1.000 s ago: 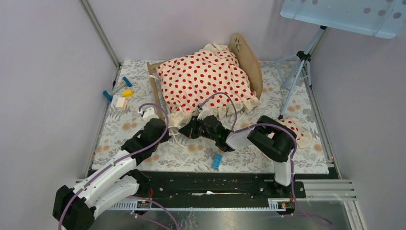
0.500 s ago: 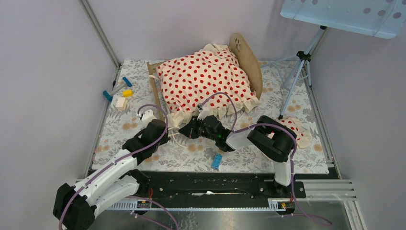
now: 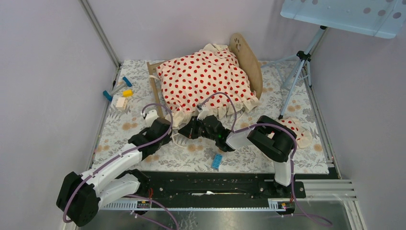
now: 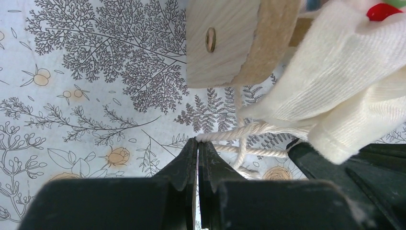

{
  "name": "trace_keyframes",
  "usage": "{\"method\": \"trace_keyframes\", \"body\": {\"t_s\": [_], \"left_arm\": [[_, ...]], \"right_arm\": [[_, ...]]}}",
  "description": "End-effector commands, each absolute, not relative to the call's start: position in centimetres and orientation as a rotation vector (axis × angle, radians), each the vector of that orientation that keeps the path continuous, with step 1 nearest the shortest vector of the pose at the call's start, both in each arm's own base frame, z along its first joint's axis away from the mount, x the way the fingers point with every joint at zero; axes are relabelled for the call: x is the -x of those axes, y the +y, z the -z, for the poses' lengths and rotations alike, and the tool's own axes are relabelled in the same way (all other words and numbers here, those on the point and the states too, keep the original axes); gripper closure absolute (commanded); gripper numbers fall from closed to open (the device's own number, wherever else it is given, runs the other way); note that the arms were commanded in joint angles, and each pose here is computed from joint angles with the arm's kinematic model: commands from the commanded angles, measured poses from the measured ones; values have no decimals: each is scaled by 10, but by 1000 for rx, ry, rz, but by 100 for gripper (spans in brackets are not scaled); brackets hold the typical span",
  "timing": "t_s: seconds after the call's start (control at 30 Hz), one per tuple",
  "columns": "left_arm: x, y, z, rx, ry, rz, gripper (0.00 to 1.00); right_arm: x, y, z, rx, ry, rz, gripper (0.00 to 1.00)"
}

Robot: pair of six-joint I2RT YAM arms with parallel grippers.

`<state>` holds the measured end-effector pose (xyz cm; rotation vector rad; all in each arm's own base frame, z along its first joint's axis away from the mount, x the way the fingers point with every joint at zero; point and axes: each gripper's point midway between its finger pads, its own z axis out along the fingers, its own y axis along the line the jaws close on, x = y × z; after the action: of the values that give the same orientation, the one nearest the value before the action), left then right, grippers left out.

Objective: Set up the pet bed
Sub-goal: Tie the ropes to the bed frame.

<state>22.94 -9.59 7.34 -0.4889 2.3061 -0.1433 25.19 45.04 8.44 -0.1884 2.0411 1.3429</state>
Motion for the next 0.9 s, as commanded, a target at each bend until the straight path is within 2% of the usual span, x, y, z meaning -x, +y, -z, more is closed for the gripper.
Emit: {"method": "trace_keyframes", "body": {"t_s": [0.0, 0.87], "left_arm": [[-245, -99, -91, 474, 2276, 126, 100], [-265, -125, -116, 396, 2244, 244, 100]], "right_arm": [[-249, 456, -118, 239, 1934, -1416, 93], [-244, 454, -126, 303, 1906, -1400, 93]]}}
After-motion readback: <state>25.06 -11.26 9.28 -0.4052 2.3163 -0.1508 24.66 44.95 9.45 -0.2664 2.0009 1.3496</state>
